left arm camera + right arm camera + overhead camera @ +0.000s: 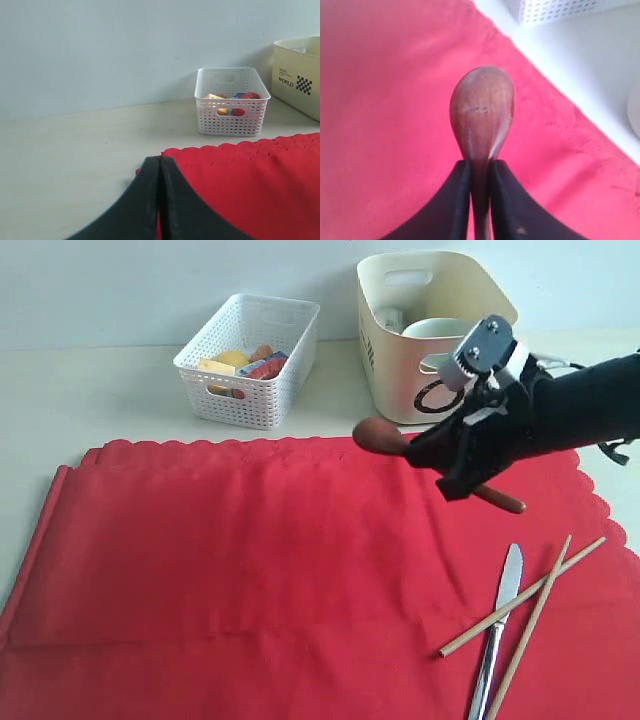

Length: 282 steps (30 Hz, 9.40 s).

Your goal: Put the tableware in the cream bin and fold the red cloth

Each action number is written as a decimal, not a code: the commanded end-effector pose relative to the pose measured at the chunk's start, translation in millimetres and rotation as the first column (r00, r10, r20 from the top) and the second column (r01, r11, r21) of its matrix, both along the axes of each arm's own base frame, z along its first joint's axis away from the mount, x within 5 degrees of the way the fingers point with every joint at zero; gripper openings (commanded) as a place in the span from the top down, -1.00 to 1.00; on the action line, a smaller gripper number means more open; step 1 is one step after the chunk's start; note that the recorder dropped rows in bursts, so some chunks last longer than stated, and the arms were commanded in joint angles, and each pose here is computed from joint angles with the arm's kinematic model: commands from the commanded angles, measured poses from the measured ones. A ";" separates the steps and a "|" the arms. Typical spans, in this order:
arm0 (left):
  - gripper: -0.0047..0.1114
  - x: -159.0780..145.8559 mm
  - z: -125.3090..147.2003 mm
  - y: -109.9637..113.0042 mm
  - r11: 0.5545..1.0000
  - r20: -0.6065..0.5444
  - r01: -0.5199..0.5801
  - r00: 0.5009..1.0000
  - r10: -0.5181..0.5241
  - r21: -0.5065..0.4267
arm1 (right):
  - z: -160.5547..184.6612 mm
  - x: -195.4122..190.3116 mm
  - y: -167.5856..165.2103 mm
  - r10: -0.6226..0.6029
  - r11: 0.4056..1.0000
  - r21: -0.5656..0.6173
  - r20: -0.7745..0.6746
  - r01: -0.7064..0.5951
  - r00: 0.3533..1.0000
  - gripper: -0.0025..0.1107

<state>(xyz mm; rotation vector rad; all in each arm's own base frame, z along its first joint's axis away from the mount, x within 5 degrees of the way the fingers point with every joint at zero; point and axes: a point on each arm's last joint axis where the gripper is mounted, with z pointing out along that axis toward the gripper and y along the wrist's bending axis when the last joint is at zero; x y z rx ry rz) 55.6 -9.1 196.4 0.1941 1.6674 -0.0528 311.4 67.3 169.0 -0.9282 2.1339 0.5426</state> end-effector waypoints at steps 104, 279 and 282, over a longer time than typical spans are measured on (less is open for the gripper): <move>0.90 -0.3 -0.6 0.3 1.000 0.004 -0.005 1.000 0.005 -0.004 | 55.8 182.1 -3.1 -0.369 0.899 0.284 0.078 0.334 0.926 0.42; 0.90 -1.1 -0.6 -3.8 0.998 0.004 0.070 0.998 -0.070 -0.005 | -14.2 -27.3 30.5 0.280 0.585 -0.585 -0.505 -0.562 0.817 0.31; 0.90 -1.1 -0.6 -3.8 0.998 0.004 0.070 0.998 -0.070 -0.005 | -22.2 -26.9 31.0 0.284 0.577 -0.571 -0.530 -0.584 0.799 0.31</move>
